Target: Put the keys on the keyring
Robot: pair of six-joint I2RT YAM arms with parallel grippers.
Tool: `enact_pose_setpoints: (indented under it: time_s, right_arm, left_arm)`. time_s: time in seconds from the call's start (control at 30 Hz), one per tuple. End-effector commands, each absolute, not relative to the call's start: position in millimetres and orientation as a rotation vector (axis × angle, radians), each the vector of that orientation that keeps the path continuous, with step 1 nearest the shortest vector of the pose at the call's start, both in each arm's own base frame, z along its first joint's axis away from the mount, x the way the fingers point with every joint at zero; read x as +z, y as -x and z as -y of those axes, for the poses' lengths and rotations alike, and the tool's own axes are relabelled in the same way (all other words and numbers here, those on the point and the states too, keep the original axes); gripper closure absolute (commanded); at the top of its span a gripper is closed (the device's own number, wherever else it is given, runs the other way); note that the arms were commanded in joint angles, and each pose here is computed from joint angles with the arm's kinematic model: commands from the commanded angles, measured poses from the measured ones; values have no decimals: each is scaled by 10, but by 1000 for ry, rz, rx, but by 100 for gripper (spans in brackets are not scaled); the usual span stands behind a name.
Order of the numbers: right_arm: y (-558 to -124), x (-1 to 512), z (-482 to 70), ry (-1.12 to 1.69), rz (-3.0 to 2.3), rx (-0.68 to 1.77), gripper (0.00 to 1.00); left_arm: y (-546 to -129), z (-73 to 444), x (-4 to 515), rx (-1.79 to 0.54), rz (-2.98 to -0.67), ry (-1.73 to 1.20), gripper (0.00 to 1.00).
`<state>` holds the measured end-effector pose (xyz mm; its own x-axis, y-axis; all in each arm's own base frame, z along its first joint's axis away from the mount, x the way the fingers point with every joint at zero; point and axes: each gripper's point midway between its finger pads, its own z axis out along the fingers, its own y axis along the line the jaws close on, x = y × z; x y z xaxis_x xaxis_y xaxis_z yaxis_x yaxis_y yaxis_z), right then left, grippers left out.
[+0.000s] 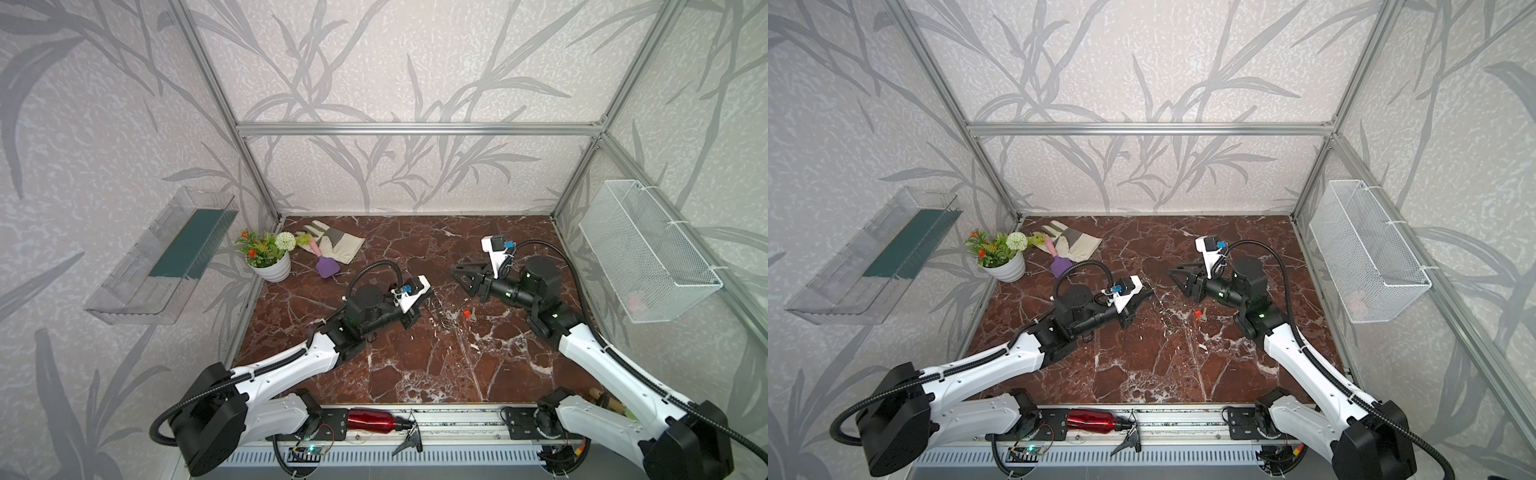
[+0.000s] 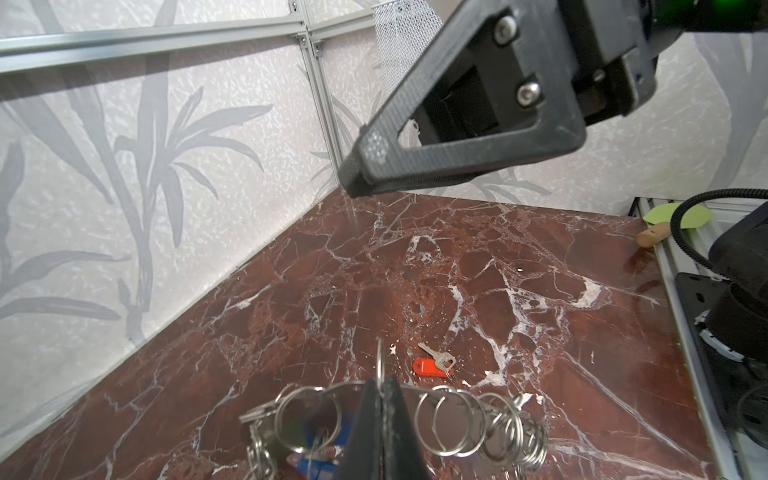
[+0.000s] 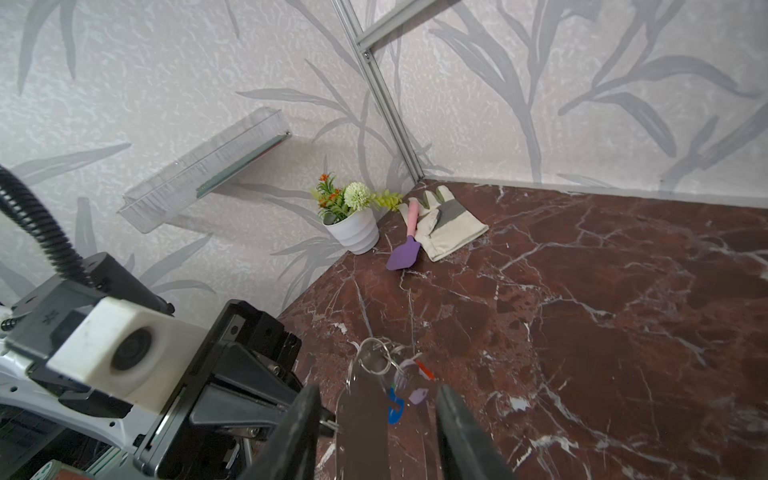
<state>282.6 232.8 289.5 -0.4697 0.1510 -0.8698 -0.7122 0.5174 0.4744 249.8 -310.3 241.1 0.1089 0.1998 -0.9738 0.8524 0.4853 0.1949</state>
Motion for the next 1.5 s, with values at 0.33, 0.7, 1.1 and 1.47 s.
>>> enact_pose_setpoints:
  time_s: [0.33, 0.7, 1.1, 1.47]
  right_arm:
    - [-2964, 2693, -2308, 436, -1864, 1051, 53]
    - [-3041, 2646, -2307, 426, -1886, 1025, 52]
    - [-3034, 2673, -2323, 429, -1888, 1039, 52]
    - [-2880, 2747, -2269, 394, -1971, 1038, 50]
  left_arm:
    - [-2473, 3169, 2600, -458, -1130, -995, 100]
    - [-2401, 3201, 2533, -329, -1050, -1064, 100]
    - [-2443, 3130, 2633, -368, -1069, -949, 100]
    - [-2464, 3004, 2757, -469, -1110, -788, 100]
